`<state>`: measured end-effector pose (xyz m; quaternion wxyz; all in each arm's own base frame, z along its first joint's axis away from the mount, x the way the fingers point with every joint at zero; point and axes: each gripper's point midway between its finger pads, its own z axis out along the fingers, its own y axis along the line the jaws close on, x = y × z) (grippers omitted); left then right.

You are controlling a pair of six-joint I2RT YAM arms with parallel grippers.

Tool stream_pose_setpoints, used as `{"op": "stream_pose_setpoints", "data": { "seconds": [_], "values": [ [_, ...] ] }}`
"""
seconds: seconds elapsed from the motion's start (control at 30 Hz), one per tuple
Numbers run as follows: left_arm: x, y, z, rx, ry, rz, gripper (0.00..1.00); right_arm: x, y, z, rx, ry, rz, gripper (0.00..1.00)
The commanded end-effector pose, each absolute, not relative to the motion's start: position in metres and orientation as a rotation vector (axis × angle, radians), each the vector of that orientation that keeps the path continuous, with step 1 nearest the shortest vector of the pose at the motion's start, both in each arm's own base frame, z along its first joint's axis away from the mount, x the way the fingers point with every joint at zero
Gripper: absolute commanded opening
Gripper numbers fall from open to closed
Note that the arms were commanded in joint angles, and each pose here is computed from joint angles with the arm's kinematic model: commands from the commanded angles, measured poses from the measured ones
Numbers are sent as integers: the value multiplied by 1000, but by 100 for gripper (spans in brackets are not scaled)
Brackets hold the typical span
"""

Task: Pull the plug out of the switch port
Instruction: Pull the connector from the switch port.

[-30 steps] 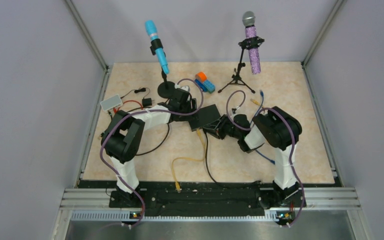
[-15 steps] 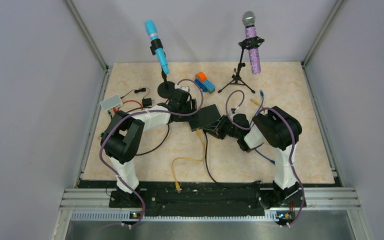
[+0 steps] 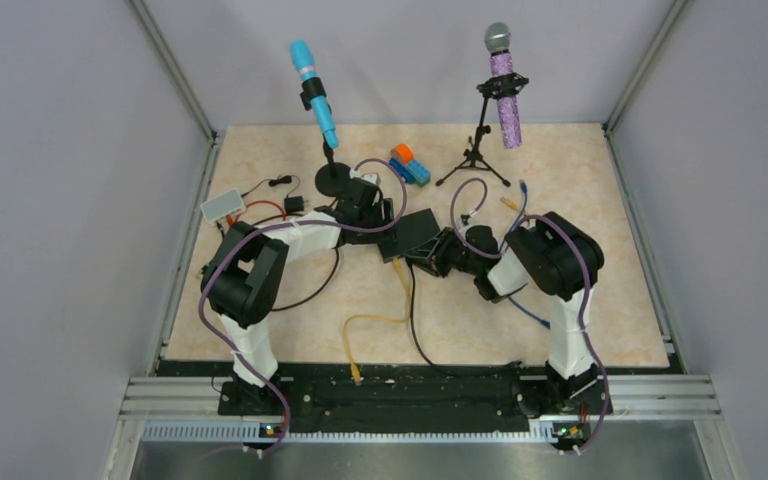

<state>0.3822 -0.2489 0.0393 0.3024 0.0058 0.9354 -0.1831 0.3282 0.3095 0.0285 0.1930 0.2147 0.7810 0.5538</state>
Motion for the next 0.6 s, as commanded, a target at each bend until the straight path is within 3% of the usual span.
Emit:
{"op": "stream_pose_setpoints", "data": {
  "seconds": [0.0,0.13,0.33,0.57],
  "values": [
    [358,-239,24,78,2566,-446,67,342,310,19,603,2192,1491,29],
    [357,-239,22,79,2570,-443,67,341,308,18,604,2194,1481,21],
    [357,-240,21,73,2570,-453,67,339,307,16,606,2203,1478,19],
    [355,-239,21,78,2573,-452,67,341,301,18,618,2190,1472,6]
  ]
}}
